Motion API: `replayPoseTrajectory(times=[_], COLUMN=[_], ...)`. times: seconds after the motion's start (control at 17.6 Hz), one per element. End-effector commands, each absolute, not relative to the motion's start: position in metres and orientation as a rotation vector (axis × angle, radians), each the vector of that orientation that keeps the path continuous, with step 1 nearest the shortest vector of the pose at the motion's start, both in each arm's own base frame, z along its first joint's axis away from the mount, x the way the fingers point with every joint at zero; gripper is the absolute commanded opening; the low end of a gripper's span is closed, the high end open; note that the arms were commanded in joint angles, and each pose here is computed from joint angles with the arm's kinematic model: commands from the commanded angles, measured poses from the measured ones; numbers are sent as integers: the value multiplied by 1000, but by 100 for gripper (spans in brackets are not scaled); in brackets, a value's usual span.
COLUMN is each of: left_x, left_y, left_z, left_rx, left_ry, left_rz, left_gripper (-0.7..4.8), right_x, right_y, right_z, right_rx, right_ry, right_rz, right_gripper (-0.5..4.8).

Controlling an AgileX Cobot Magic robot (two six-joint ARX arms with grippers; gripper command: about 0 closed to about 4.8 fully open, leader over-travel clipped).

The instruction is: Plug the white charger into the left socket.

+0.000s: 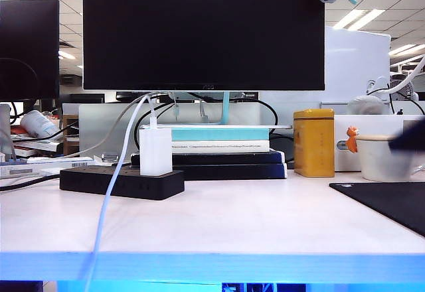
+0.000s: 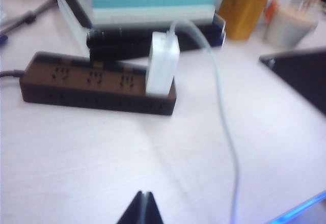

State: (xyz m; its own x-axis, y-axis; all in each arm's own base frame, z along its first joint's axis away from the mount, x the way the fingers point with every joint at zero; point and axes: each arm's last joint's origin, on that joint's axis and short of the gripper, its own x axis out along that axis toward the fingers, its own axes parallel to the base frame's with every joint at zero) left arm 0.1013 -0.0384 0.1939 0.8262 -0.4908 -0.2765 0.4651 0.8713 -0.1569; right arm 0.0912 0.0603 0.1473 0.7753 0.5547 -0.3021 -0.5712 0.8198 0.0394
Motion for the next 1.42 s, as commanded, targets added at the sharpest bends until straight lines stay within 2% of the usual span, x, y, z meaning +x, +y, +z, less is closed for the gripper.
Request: replayPoseTrajectory(times=[0.06,0.4,0.74,1.42], left_x=[104,104,102,102], left_y=[-39,-39,-39,-39], left_z=[184,159,137,137], left_rx=[-2,3,3,0], left_ry=[255,316,373,361], left_rz=[-520,-517,-524,-516], left_gripper=[-5,-5,-5,-1], right_x=[91,87,88,88], right_y=[60,58,57,57], right_z=[139,127,128,131], right_rx=[-57,-49,-47,-30], right_ry=[329,463,447,384], right_rz=[608,590,570,569], right_gripper=[-1,-1,-1,-1])
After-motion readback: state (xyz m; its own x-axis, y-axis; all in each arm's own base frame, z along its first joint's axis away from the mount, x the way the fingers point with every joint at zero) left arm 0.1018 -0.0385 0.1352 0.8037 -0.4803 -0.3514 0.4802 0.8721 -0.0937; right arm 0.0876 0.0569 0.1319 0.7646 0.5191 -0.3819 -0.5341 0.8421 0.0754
